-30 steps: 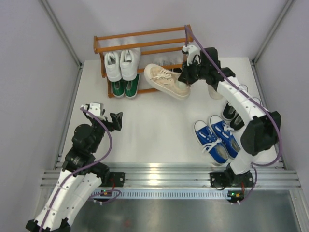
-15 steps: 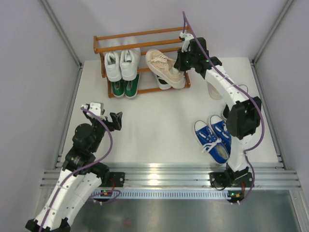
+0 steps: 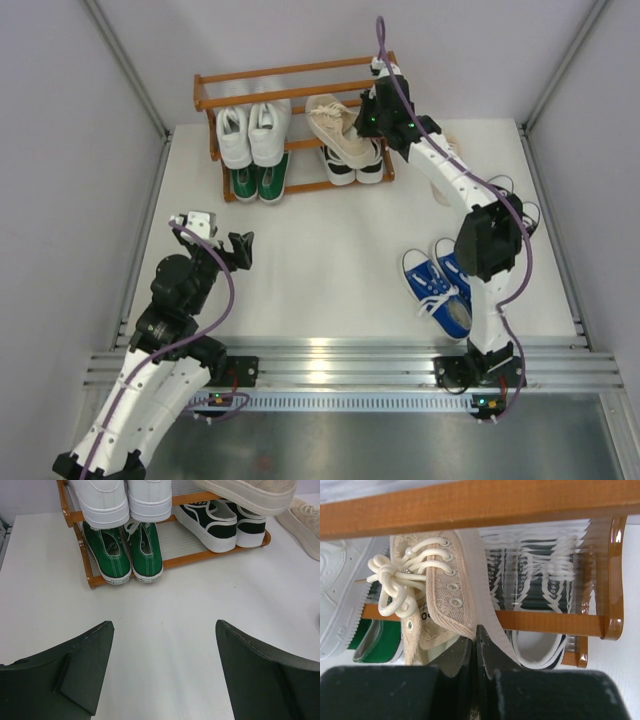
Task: Place and organize the shoes onto the shoe shelf
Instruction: Place the shoe at the shoe shelf.
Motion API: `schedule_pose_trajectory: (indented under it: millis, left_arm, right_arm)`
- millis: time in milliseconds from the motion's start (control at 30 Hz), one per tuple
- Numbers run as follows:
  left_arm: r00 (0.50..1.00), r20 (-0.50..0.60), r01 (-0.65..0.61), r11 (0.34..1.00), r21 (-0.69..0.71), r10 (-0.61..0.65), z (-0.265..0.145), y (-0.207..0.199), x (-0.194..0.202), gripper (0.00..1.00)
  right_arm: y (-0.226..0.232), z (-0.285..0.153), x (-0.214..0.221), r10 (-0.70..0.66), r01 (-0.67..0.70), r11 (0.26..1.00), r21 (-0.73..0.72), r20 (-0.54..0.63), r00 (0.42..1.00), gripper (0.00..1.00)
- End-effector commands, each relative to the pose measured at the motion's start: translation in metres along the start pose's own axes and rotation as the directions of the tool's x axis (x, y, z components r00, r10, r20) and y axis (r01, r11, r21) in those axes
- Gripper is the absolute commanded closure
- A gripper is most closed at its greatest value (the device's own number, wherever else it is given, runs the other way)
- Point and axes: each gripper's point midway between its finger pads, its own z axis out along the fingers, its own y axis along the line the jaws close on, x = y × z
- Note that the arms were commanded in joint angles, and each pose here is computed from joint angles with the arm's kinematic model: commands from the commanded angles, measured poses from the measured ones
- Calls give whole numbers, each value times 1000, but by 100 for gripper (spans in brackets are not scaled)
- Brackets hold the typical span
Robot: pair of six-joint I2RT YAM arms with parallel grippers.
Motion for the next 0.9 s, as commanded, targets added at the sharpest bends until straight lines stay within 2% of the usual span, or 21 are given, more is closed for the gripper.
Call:
schedule_pose_trajectory:
  millis: [0, 333, 733, 767, 800, 867]
  left_arm:
    - [1000, 8, -14, 1000, -1, 14, 3, 0, -2, 12]
    - [1000, -2, -16, 1000, -5, 16, 4, 1, 0, 12]
    - [1000, -17, -22, 1000, -11, 22, 7, 2, 4, 12]
    - [1000, -17, -22, 1000, -11, 22, 7, 2, 4, 12]
    - [1000, -18, -22, 1000, -11, 22, 7, 2, 4, 12]
    - [1000, -19, -22, 1000, -9, 22, 7, 2, 4, 12]
  right_arm:
    - [25, -13, -75, 95, -88, 995, -44, 230, 969, 100]
    - [28, -8, -80, 188, -179, 982, -59, 236, 953, 100]
    - [27, 4, -76, 204, -199, 979, -49, 234, 951, 100]
    - [26, 5, -74, 195, -190, 981, -44, 232, 953, 99]
    - [26, 6, -74, 191, -185, 982, -46, 232, 954, 90]
    - [24, 7, -69, 177, -171, 984, -43, 224, 958, 79]
